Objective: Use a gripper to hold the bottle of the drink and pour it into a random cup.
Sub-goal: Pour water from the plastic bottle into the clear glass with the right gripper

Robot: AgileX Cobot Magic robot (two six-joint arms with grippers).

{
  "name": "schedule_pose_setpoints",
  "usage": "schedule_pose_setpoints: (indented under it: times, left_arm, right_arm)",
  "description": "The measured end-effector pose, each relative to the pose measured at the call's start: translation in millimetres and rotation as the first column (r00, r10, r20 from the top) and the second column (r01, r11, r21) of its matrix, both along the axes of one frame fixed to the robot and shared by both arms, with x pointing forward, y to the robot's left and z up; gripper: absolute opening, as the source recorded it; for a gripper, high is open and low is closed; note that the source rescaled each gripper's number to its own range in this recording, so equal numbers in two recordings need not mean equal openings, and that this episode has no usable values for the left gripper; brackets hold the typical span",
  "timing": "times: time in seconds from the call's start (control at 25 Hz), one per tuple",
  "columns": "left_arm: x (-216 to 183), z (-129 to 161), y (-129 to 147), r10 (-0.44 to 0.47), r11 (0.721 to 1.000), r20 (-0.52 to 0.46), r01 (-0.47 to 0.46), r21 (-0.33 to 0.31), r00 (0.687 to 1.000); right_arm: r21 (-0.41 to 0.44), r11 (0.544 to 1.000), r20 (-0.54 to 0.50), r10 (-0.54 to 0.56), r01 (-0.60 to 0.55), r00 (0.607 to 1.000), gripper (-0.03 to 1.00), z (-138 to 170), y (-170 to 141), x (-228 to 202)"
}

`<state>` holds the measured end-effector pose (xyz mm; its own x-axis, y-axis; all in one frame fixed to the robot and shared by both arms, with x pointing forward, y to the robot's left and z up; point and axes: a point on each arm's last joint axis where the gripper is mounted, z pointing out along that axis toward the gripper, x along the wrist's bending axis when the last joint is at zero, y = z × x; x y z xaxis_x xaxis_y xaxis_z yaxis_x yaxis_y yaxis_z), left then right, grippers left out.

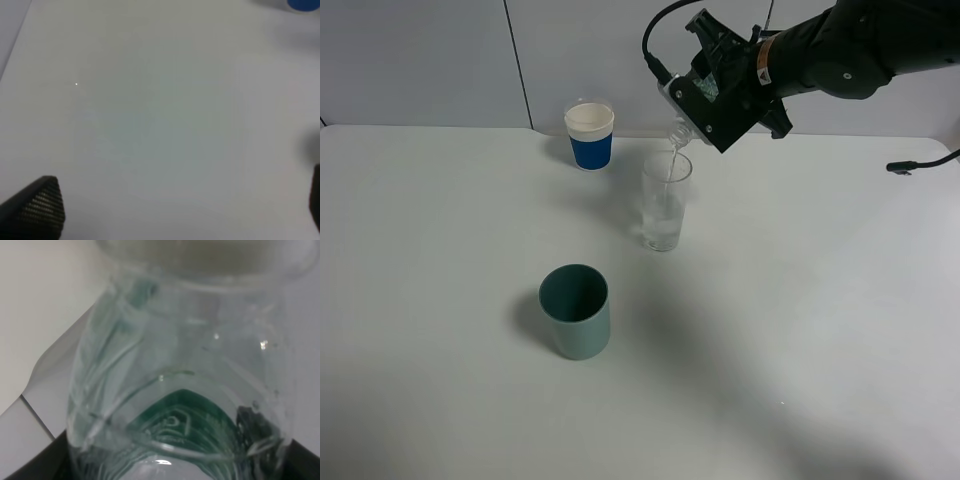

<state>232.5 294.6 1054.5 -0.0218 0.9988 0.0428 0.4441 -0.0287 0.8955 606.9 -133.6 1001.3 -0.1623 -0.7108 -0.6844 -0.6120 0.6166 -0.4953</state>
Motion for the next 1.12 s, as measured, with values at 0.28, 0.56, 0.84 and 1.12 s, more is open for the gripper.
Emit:
schedule_pose_setpoints:
  times: [0.28, 0.56, 0.84, 1.12]
  left_arm:
    - [0.0, 0.0, 0.0, 0.0, 1.0, 0.0, 0.0, 0.0, 1.0]
    - [0.0, 0.0, 0.1, 0.0, 1.0, 0.0, 0.0, 0.001, 1.0]
    - [0.0, 0.0, 0.1, 0.0, 1.0, 0.0, 0.0, 0.001, 1.0]
    - [0.0, 0.0, 0.1, 0.0, 1.0, 0.0, 0.0, 0.001, 1.0]
  right_arm:
    - [-0.002, 1.0, 0.001, 0.001, -0.001, 1.0, 0.0, 0.0, 0.0, 0.0]
    - [-0.026, 0.999, 0.011, 0.018, -0.018, 1.0, 0.0, 0.0, 0.0, 0.0]
    - [-0.032, 0.999, 0.013, 0.022, -0.022, 1.0, 0.0, 0.0, 0.0, 0.0]
    - [-0.016, 0.999, 0.028, 0.037, -0.036, 0.999, 0.0, 1.5, 1.8, 0.2]
